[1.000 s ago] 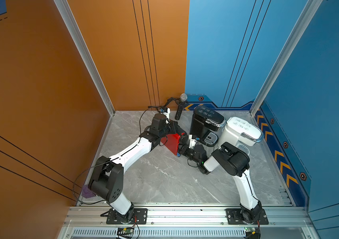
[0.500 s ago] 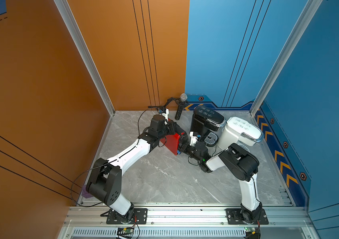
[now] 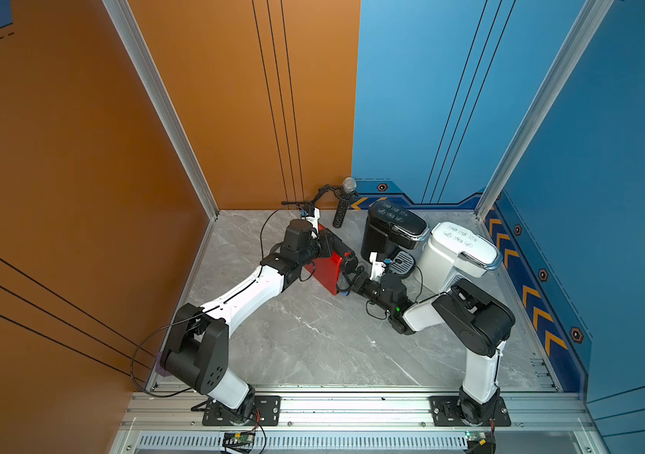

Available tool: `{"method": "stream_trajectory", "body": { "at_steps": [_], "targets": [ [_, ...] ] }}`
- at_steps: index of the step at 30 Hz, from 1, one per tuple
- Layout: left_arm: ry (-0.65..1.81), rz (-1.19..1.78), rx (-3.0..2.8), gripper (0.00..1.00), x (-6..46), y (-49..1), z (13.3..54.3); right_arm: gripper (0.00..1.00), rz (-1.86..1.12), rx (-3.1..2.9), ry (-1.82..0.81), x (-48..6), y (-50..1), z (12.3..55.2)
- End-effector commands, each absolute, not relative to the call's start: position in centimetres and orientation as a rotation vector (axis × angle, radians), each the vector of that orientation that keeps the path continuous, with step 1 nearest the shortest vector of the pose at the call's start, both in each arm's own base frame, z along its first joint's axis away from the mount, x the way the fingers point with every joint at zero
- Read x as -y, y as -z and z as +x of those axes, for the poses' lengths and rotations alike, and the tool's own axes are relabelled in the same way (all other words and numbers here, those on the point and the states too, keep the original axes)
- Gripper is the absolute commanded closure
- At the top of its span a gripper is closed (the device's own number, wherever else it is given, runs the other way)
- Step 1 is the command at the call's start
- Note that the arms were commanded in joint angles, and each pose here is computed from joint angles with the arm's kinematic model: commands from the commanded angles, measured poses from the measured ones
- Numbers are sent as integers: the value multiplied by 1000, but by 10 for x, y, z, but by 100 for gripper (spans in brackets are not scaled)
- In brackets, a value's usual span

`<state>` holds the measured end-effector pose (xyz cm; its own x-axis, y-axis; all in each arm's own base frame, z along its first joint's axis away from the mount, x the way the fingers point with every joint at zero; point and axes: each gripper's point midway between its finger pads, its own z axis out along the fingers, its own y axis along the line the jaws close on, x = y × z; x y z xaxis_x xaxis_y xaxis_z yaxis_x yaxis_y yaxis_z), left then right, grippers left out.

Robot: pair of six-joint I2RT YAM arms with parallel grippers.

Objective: Wipe the surface of a coffee machine
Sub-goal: Adjust the coffee machine at the center of the board.

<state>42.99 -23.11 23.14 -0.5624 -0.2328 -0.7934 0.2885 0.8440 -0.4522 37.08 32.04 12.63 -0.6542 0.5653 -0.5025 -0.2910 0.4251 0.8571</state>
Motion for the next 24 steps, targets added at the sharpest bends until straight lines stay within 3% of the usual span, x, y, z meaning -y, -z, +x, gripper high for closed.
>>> {"method": "stream_trajectory", "body": {
  "at_steps": [1, 20, 24],
  "targets": [
    [604, 21, -2351, 74, 219, -151, 399, 100, 126, -1485, -1440, -311, -237, 365],
    [598, 20, -2368, 74, 220, -144, 402, 100, 186, -1525, -1405, -276, -224, 348],
    [600, 21, -2363, 74, 221, -146, 404, 100, 245, -1612, -1402, -277, -189, 357]
  ]
}}
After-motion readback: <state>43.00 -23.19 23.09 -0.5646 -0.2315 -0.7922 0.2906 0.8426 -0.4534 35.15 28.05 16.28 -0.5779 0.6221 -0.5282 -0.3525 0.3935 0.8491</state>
